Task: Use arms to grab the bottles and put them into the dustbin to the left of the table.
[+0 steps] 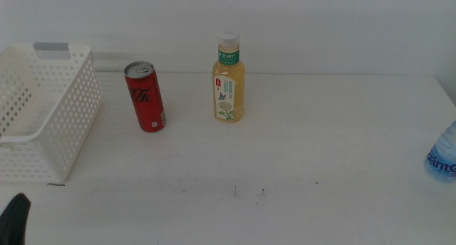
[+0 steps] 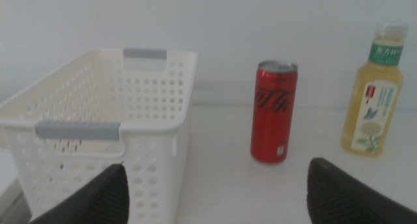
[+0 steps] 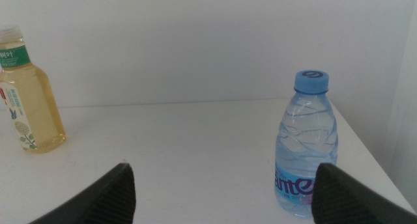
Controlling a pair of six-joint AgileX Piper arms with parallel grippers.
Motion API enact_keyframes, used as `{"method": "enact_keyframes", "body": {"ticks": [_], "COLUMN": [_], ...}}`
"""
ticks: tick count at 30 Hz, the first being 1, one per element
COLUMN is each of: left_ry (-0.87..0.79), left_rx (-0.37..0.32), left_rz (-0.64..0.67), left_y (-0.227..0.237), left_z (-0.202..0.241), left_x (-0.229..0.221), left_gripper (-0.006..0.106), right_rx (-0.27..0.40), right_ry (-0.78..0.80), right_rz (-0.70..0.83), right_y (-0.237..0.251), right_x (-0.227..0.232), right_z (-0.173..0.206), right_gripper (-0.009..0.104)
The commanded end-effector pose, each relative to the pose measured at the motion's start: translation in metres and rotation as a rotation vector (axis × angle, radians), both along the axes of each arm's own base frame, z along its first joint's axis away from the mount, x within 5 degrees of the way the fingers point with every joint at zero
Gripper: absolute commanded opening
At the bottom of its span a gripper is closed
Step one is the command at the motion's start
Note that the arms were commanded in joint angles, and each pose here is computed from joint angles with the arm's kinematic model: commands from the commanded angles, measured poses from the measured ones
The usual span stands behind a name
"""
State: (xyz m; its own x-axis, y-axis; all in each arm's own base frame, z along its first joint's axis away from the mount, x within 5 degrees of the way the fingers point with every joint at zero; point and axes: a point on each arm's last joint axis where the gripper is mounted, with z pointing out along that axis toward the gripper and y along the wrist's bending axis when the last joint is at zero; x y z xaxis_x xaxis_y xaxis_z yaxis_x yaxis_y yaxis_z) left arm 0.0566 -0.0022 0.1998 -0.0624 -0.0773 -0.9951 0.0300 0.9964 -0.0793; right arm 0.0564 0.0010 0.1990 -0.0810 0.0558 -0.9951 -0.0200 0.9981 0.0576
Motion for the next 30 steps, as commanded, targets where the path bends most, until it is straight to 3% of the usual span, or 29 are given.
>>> {"method": "enact_keyframes", "body": {"ticks": [1,5,11,16,30], "left_ry": [-0.035,-0.042,0.073,0.017,-0.051], "left_rx": [-0.031,0.025,0.009,0.050,0.035], "left_rz": [-0.013,-0.110,-0.252,-0.262,-0.225], "left_y": [-0.001,-0.010,-0.035,-0.045,-0.044], "left_z": [0.005,0.010,-0.008,-0.019,-0.020], "left_x": [0.003,0.026,0.067,0.087,0.095], "left_gripper": [0.094,0.094,0.094,0.094,0.094], "right_rx": [-0.013,-0.013,-0.013,-0.013,-0.013], "right_ry": [-0.010,-0.010,-0.010,-0.010,-0.010], "right_rz": [-0.002,-0.002,-0.002,-0.002,-0.002], "right_y": [0.000,0.000,0.000,0.000,0.000], "right_x": [0.000,0.000,0.000,0.000,0.000], "right_z": [0.000,0.000,0.000,0.000,0.000], "right_gripper": [0.087,0.087,0.087,0.087,0.087]}}
